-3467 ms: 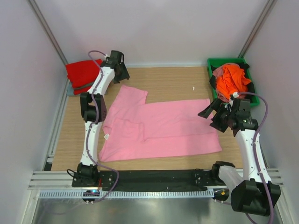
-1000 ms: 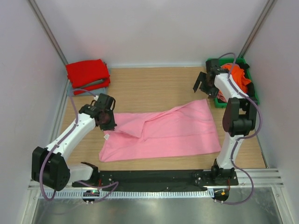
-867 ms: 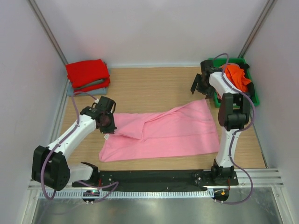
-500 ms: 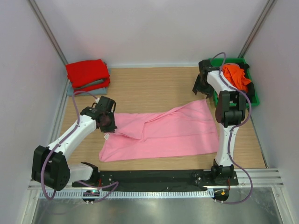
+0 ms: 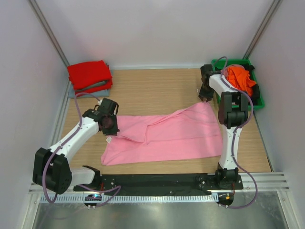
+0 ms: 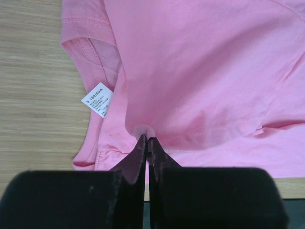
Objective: Fold and stack the t-shirts
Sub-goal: Fold the tshirt
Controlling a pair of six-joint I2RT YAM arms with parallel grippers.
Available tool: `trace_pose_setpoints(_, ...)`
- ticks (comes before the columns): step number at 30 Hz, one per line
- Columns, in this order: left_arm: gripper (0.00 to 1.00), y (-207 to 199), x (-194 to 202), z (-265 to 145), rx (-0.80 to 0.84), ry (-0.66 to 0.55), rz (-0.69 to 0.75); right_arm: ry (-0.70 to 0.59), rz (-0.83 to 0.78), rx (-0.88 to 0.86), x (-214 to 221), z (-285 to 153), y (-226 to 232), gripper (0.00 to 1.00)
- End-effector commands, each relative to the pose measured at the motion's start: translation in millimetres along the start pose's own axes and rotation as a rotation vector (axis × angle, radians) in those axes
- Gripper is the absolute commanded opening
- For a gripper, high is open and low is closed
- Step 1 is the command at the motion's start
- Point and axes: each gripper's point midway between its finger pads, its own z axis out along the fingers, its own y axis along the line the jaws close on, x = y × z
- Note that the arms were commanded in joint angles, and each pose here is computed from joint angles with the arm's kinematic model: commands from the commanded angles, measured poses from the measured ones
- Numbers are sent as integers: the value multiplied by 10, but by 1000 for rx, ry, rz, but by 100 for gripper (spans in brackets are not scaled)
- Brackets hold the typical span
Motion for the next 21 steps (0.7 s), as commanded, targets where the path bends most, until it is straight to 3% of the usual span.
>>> trace_pose_setpoints(1,0,-50,-81,-5,19,-25,11,-13,-11,34,28,32,-51,33)
trace_pose_setpoints(2,0,-48,-82,-5,18,-26,11,-13,-10,38,31,40,-64,24)
trace_pose_setpoints(7,0,-41,-86,3,12,-24,13,-10,-22,52,73,45,-102,1)
trace_pose_setpoints(15,0,-57,-169,-72,7,-40,6,-69,-38,85,-88,-225,-240,1)
trace_pose_setpoints(21,0,-150,-412,-390,33,-102,-8,-114,-36,58,-180,-542,-285,1)
